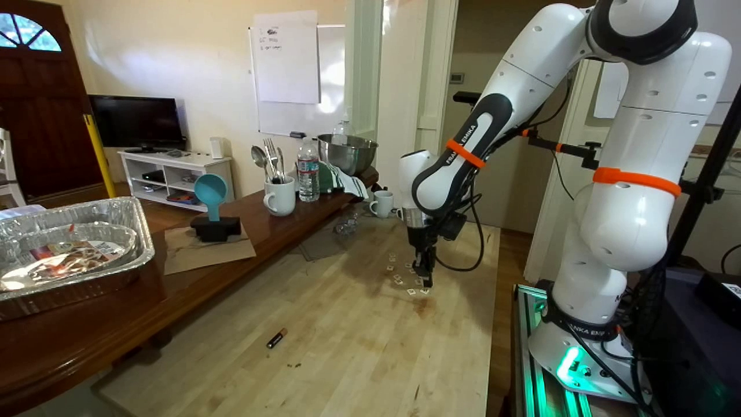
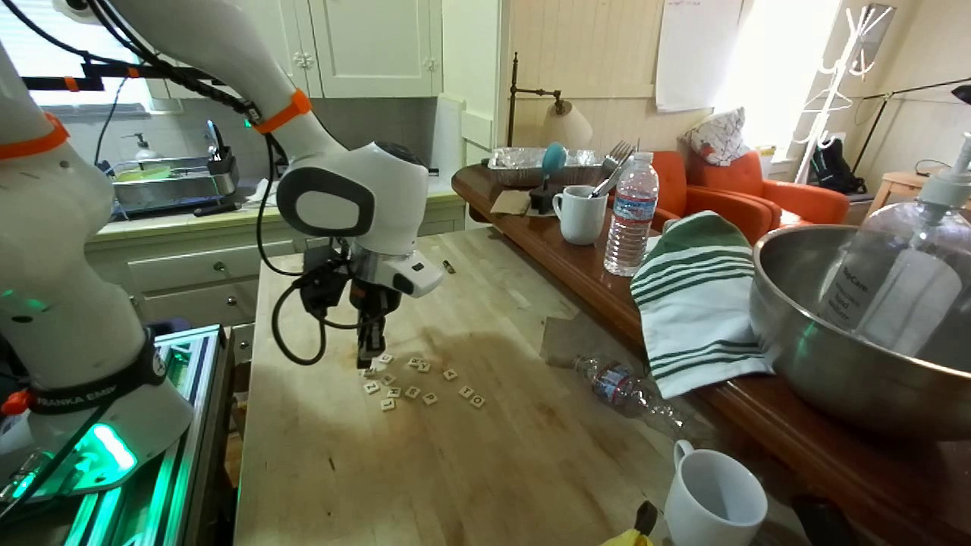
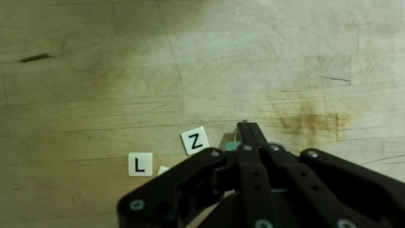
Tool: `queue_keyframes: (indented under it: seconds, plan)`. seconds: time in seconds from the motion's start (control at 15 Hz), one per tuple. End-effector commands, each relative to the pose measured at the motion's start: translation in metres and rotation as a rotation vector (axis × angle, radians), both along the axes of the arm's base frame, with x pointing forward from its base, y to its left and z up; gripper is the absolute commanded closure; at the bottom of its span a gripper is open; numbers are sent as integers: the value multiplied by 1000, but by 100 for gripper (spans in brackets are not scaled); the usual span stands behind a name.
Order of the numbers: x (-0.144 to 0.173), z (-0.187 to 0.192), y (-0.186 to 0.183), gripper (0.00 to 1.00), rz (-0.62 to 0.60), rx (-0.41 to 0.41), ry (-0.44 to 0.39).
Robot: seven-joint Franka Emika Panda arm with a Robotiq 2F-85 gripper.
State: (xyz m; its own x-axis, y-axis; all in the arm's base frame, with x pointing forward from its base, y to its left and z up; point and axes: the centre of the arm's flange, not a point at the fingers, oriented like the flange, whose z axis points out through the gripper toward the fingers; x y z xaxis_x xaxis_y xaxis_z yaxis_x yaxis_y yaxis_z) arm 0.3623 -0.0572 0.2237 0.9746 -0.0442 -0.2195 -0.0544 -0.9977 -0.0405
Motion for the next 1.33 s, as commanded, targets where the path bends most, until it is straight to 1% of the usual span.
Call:
queue_keyframes:
  seconds: [0.0,0.33,0.53,0.67,0.93,1.13,1.27]
  plan:
    - [-21,-16,2,100,-18,21,53]
    - [-18,-30,4,100,-5,21,63]
    - [-20,-24,7,100,21,28,52]
    - [-24,-16,11,100,46,21,25]
    - [-22,-7,17,100,74,17,3]
    - [-16,-10,14,100,72,12,5]
    - [-12,-13,12,100,74,4,-11]
